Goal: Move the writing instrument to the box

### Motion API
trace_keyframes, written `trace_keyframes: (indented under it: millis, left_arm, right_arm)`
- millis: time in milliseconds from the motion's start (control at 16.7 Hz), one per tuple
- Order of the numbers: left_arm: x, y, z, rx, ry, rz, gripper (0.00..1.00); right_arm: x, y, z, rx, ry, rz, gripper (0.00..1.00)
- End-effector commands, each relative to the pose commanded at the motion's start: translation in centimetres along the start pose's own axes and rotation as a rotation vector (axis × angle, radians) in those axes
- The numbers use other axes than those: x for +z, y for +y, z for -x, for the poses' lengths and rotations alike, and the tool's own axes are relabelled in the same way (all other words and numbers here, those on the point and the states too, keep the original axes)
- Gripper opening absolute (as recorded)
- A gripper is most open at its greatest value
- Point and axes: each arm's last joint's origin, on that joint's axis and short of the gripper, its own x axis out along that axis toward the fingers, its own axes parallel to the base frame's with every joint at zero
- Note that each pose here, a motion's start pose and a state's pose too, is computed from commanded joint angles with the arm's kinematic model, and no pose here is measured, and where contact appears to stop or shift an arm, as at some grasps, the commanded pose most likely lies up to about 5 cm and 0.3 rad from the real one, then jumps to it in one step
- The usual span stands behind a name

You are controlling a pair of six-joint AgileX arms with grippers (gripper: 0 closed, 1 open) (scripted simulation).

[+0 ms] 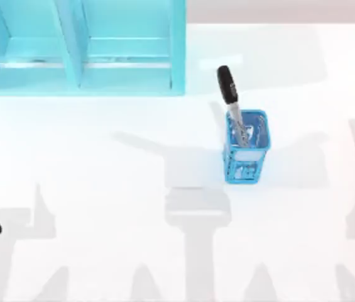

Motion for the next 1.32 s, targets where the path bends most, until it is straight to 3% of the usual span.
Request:
trace_keyframes:
  millis: [240, 420, 780, 1080, 1320]
  left_arm:
    - [0.0, 0.0, 0.0, 0.0, 0.0, 0.0, 1.0]
    - [0.0, 0.0, 0.0, 0.0, 0.0, 0.0, 1.0]
    - [0.0, 0.0, 0.0, 0.0, 0.0, 0.0, 1.0]
    - [0.0, 0.0, 0.0, 0.0, 0.0, 0.0, 1.0]
    - [0.0, 0.0, 0.0, 0.0, 0.0, 0.0, 1.0]
  right_arm:
    - [0.6, 0.1, -0.1, 0.018, 0.003, 0.005, 1.0]
    - [2.6, 0.5, -0.6, 0.09, 0.031, 0.025, 1.0]
    - [6.0, 2.4, -6.0, 0.35, 0.259, 0.066, 1.0]
    - [4.4, 5.4, -13.3, 0.594, 0.504, 0.065, 1.0]
    - [2.6, 7.9, -17.7, 0.75, 0.588, 0.064, 1.0]
